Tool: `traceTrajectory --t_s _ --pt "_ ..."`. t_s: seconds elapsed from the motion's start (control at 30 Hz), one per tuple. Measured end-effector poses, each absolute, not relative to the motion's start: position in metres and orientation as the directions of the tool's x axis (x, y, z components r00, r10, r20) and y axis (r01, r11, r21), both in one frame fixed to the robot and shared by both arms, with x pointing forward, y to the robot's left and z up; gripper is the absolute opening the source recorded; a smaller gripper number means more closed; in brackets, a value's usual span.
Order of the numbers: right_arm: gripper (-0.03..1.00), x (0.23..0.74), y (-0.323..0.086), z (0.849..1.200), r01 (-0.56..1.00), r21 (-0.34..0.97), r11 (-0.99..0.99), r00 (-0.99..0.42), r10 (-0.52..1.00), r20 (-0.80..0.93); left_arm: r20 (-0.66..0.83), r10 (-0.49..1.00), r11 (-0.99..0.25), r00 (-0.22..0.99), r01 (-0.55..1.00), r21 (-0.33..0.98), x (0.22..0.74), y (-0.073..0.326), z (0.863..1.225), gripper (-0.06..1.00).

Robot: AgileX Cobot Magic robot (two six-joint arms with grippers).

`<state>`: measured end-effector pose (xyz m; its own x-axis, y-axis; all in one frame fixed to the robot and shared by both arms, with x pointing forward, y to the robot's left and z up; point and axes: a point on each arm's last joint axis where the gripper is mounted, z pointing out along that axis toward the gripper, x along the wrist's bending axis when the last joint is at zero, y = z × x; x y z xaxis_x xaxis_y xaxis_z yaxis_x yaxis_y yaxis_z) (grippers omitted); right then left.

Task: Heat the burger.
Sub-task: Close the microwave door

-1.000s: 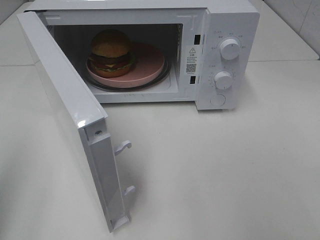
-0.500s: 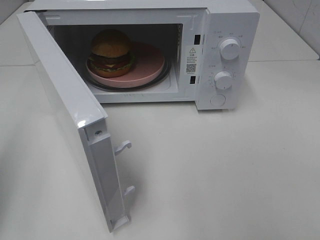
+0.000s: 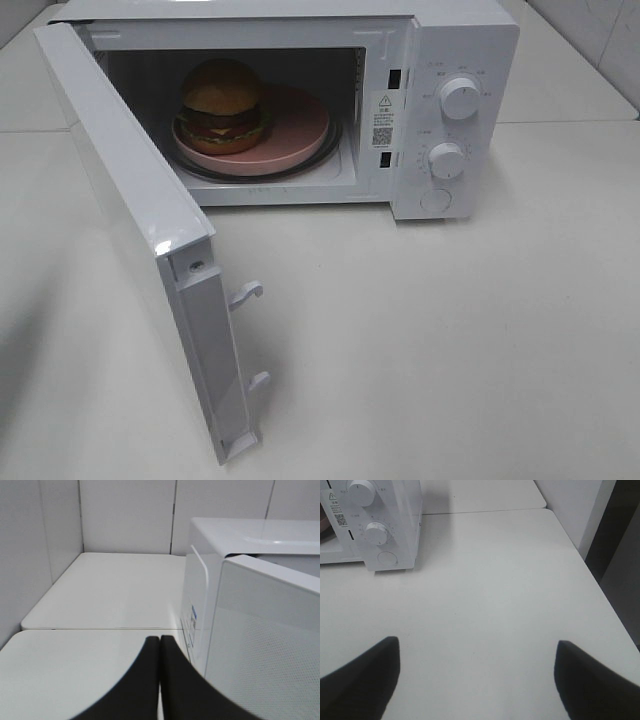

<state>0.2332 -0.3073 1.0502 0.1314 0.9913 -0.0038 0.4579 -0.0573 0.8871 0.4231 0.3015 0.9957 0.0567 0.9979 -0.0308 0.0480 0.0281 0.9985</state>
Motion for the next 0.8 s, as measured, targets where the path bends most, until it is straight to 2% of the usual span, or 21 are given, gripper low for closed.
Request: traceTrajectory --t_s 0.3,0.6,0.8 --pt "0.77 0.233 -0.307 1.050 0.458 0.887 -0.057 0.131 0.991 -0.004 -0.035 0.989 0.016 0.142 0.133 0.991 0.455 0.295 0.970 0.00" --pt "0.77 0.233 -0.307 1.050 0.458 0.887 -0.057 0.131 0.991 -0.004 -0.010 0.972 -0.027 0.234 0.153 0.988 0.483 0.289 0.964 0.00" --pt "0.77 0.233 -0.307 1.050 0.458 0.887 -0.057 0.131 0.991 -0.004 0.020 0.934 -0.081 0.356 0.155 0.985 0.501 0.280 0.960 0.00"
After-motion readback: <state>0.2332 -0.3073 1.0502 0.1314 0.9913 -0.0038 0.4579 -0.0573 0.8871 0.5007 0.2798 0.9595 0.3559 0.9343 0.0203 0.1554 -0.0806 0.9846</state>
